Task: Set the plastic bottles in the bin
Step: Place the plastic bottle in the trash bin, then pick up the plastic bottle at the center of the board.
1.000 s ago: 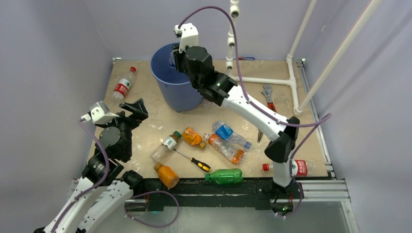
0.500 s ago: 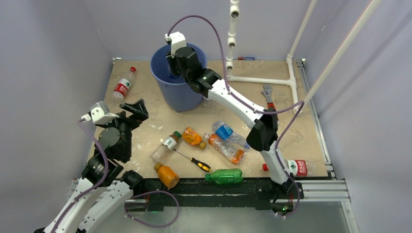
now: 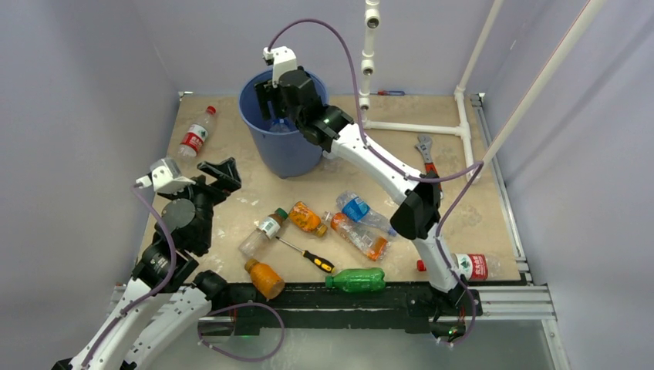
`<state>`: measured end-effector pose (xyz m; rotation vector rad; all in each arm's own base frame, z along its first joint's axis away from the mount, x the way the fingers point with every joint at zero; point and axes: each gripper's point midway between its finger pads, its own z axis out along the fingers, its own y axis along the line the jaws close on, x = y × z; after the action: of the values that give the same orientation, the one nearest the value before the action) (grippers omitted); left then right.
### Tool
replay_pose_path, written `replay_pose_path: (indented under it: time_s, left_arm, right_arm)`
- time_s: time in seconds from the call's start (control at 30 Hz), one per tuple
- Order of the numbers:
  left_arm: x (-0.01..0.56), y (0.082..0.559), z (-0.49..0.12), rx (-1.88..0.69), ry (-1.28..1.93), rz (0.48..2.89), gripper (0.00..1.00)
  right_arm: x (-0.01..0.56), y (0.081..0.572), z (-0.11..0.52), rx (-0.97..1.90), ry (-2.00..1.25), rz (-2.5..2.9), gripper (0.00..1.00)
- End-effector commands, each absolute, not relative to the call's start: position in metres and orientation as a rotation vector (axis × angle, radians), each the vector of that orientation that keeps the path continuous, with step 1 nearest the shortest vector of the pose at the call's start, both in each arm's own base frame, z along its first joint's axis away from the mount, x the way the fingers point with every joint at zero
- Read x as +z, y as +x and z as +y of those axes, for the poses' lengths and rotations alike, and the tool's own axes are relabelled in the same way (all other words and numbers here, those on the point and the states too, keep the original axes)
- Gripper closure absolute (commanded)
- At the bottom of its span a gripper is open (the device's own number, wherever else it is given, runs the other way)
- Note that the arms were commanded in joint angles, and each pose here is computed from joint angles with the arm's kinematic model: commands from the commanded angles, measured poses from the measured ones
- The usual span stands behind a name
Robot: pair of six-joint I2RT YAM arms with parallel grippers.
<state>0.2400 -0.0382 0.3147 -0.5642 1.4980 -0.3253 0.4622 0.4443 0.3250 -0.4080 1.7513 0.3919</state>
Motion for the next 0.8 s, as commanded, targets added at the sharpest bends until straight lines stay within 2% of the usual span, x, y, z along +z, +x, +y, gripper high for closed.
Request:
replay_pose_path:
  time_s: [0.0, 0.13, 0.33, 0.53, 0.77]
  left_arm:
    - [0.314, 0.242, -0.043, -0.33, -0.537, 1.508, 0.04]
    - [0.313, 0.242, -0.044, -0.33, -0.535, 1.514, 0.04]
    - [0.315, 0.242, -0.042, -0.323, -0.533, 1.508, 0.04]
    - [0.312, 0.243, -0.045, -0.311, -0.516, 1.521, 0.04]
    - [0.309, 0.243, -0.049, -0.242, -0.443, 1.579, 0.05]
  right_arm:
    - [0.435, 0.437, 0.418, 0.517, -0.306, 1.583, 0.19]
    - [0.47, 0.414, 0.383, 0.528, -0.218, 1.532, 0.19]
    - [0.463, 0.337, 0.292, 0.625, -0.084, 1.432, 0.18]
    - [0.366, 0.289, 0.235, 0.63, -0.011, 1.572, 0.18]
    - [0.251, 0.255, 0.2, 0.571, 0.009, 1.783, 0.18]
